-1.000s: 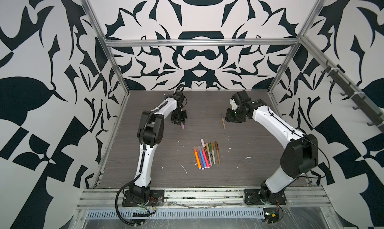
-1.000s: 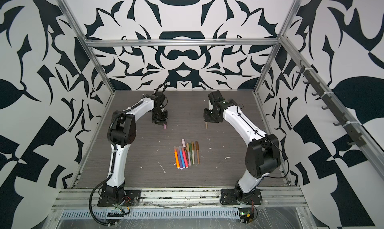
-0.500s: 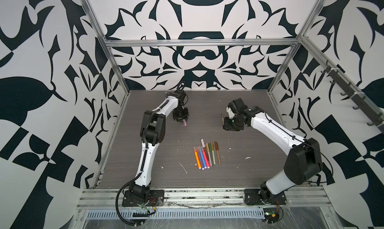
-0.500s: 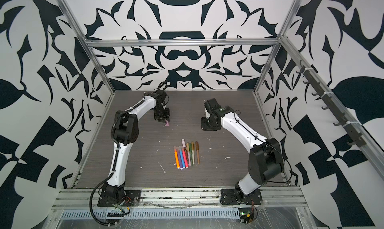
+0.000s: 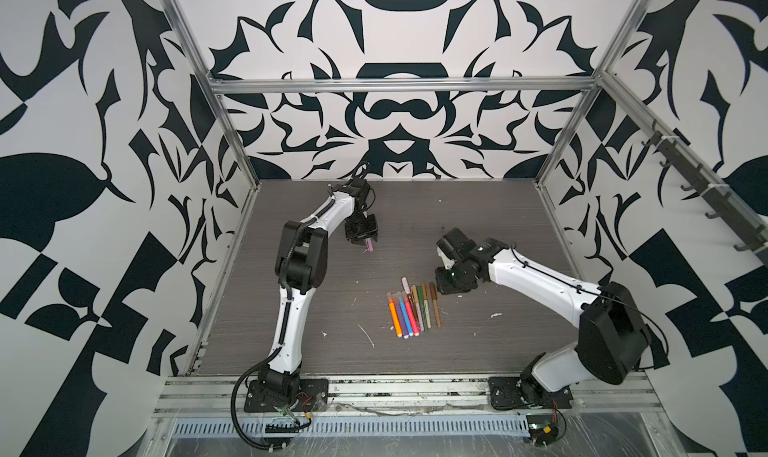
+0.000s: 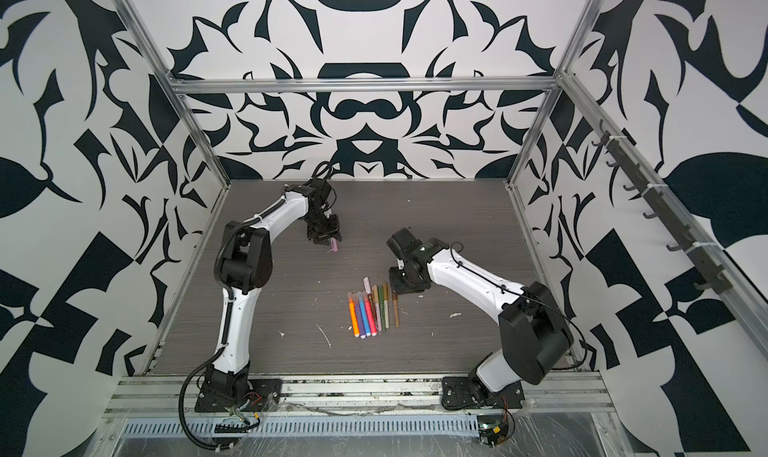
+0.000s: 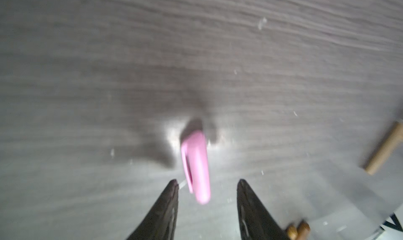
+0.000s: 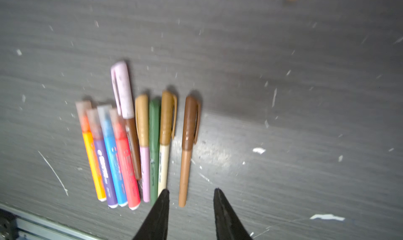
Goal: Open the pen caps
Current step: 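Move the right gripper to the brown-capped pen and grasp its barrel, then lift the brown-capped pen toward the left gripper with the right gripper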
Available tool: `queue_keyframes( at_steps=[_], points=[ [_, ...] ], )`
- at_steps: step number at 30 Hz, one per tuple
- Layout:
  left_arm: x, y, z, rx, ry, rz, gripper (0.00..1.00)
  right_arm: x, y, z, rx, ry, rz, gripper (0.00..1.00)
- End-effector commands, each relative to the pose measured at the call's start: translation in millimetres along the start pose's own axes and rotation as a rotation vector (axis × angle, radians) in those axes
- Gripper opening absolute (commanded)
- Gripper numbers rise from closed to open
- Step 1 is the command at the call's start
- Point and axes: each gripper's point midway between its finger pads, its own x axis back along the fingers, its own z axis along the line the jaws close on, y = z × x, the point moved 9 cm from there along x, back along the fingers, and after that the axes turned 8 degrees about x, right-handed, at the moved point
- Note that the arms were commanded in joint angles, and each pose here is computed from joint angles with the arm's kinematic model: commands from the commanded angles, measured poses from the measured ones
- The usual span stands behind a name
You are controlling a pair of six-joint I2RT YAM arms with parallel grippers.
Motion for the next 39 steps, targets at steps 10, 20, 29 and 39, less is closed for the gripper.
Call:
queue_keyframes(
  at_steps=[10,20,29,39],
  points=[
    [67,-45,-2,0.061,-0.244,-0.111,0.49,-30,-50,17,0.000,-0.041,0.062,0.35],
    [66,-51,1,0.072,-0.244,-0.093,0.49,-47,-50,19,-0.004,-0.075,0.077,0.27],
    [70,-53,2,0.065,-0.241,-0.091,0.49,-65,-53,15,-0.007,-0.116,0.110,0.25],
    [64,-64,-7,0.105,-0.333,-0.034,0.49,-44,-38,19,0.037,-0.114,0.073,0.09]
  ],
)
